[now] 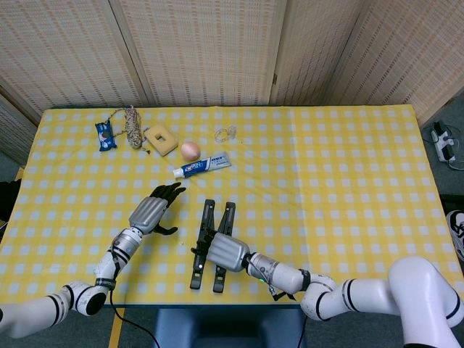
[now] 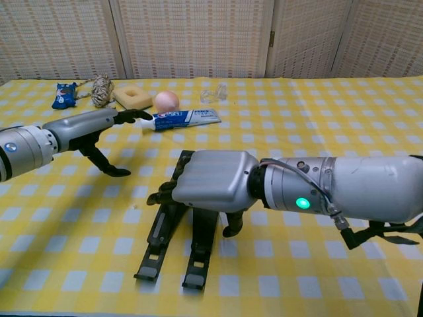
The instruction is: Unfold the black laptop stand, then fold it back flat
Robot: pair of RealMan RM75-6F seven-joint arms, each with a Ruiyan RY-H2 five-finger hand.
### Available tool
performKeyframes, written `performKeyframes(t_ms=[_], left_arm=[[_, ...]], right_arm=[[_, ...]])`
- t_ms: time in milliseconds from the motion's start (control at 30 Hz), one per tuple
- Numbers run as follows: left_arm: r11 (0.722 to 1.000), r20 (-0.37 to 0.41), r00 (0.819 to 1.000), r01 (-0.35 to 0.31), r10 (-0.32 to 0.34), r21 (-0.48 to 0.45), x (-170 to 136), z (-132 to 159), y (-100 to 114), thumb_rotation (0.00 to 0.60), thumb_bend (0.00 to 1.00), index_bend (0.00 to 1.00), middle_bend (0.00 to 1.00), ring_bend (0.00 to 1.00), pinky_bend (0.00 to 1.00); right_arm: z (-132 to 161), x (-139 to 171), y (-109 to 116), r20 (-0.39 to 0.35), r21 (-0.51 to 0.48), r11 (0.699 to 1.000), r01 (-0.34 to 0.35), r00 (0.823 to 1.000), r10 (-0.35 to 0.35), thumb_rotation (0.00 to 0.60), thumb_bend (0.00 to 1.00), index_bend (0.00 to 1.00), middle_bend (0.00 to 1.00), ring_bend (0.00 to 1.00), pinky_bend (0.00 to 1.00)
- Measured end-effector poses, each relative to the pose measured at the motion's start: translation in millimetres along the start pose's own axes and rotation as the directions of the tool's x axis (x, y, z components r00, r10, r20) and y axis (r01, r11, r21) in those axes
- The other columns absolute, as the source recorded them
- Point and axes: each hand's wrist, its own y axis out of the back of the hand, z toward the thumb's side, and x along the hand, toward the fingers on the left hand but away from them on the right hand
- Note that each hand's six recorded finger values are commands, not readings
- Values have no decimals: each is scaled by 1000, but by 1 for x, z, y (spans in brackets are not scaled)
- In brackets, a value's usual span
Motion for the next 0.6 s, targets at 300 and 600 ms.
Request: performKeyframes(t_ms=[300,600], left_arm=[[1000,-11,1000,-7,7,-13,-3,-6,3,600,256,0,0,0,0],[1000,-18,1000,-15,15,-21,-4,-10,7,600,256,0,0,0,0]], right_arm=[[3,-14,-1,-5,39,999,-25,1000,25,600,212,89,166,158,103],[5,-24,4,-8,60,998,-23,1000,23,600,212,176,214,160,103]])
